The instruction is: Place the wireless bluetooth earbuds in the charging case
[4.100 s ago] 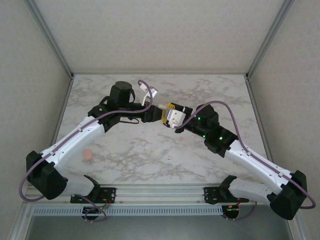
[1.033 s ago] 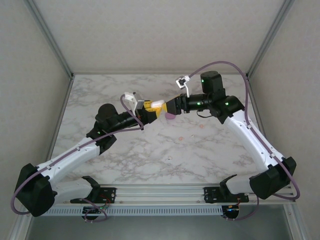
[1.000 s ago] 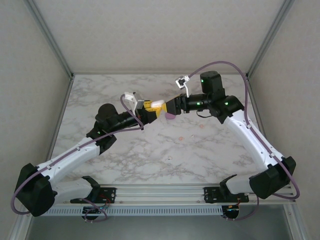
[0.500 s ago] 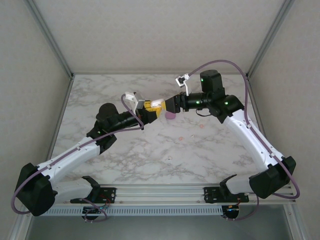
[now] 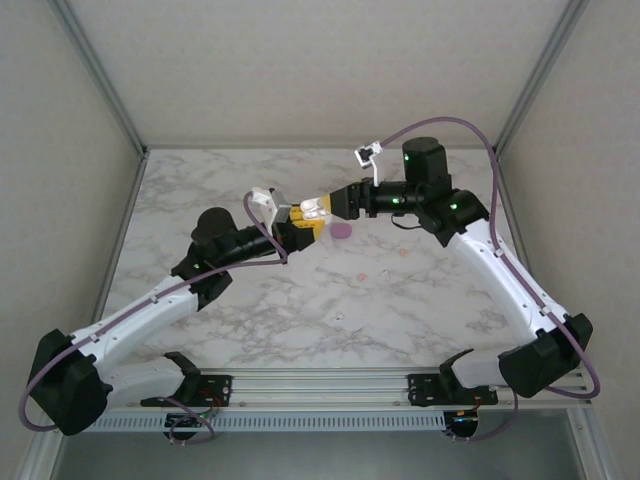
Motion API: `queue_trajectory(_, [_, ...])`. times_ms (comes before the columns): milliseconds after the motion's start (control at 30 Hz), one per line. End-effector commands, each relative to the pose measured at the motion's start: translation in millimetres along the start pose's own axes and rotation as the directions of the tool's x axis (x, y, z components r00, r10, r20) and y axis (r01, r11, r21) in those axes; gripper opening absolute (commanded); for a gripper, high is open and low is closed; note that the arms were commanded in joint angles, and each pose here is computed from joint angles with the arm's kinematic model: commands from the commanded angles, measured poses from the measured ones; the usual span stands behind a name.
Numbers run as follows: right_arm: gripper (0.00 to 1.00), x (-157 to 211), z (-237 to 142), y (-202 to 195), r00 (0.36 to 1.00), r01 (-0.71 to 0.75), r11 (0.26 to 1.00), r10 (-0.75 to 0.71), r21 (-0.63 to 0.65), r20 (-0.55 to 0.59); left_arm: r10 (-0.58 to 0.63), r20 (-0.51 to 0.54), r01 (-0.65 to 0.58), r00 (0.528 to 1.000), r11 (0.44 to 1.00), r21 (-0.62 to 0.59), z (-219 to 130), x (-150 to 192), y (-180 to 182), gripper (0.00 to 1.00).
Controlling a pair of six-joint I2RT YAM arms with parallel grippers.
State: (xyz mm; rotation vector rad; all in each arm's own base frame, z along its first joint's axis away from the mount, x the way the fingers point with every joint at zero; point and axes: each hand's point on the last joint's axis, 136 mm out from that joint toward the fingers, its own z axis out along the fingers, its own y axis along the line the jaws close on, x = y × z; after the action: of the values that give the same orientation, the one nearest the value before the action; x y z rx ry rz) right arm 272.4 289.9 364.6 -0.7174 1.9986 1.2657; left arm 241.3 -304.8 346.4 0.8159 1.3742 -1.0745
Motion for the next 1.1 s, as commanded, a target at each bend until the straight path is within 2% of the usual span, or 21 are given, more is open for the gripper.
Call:
queue_trajectory(0, [0.71, -23, -33, 25, 0.988, 0.09, 0.995, -0.095, 0.045, 0.123, 0.053, 0.035, -0.052, 0.998, 0.998, -0.035, -7, -14, -2, 0.02])
queue_trajectory(100, [0.7, -24, -60, 0, 0.973, 0.053, 0.967, -0.106, 0.247, 0.207, 0.065, 0.033, -0.062, 0.997, 0.996, -0.067, -12, -11, 1, 0.02])
queue_trajectory(200, [0.64, -11, -87, -47, 0.965, -0.078, 0.889, -0.047, 0.451, 0.258, 0.074, 0.029, -0.072, 0.997, 0.994, -0.081, -17, -10, 1, 0.02])
queue_trajectory(267, [0.54, 20, -106, -98, 0.961, -0.239, 0.77, 0.099, 0.591, 0.26, 0.077, 0.026, -0.075, 0.997, 0.993, -0.086, -19, -10, 1, 0.02])
queue_trajectory(367, [0.49, 73, -110, -153, 0.912, -0.403, 0.626, 0.336, 0.667, 0.236, 0.076, 0.019, -0.074, 0.997, 0.994, -0.084, -20, -9, 0, 0.02])
queue_trajectory(533, [0.46, 152, -78, -193, 0.807, -0.473, 0.547, 0.584, 0.69, 0.09, 0.057, 0.006, -0.056, 0.998, 0.996, -0.071, -20, -7, -2, 0.02])
queue_trajectory(633, [0.44, 188, -64, -207, 0.745, -0.463, 0.515, 0.667, 0.722, 0.001, 0.05, 0.0, -0.05, 0.999, 0.996, -0.074, -20, -6, -2, 0.02])
queue_trajectory(733, [0.44, 211, -57, -216, 0.723, -0.382, 0.497, 0.685, 0.779, -0.082, 0.046, -0.006, -0.047, 0.999, 0.996, -0.079, -19, -5, 0, 0.02])
queue_trajectory(900, [0.44, 230, -52, -230, 0.709, -0.18, 0.475, 0.669, 0.861, -0.221, 0.046, -0.008, -0.047, 0.999, 0.995, -0.085, -17, -5, 2, 0.02])
queue_trajectory(1067, [0.44, 235, -41, -242, 0.699, -0.087, 0.468, 0.657, 0.88, -0.281, 0.049, -0.008, -0.049, 0.999, 0.994, -0.096, -16, -6, 4, 0.02])
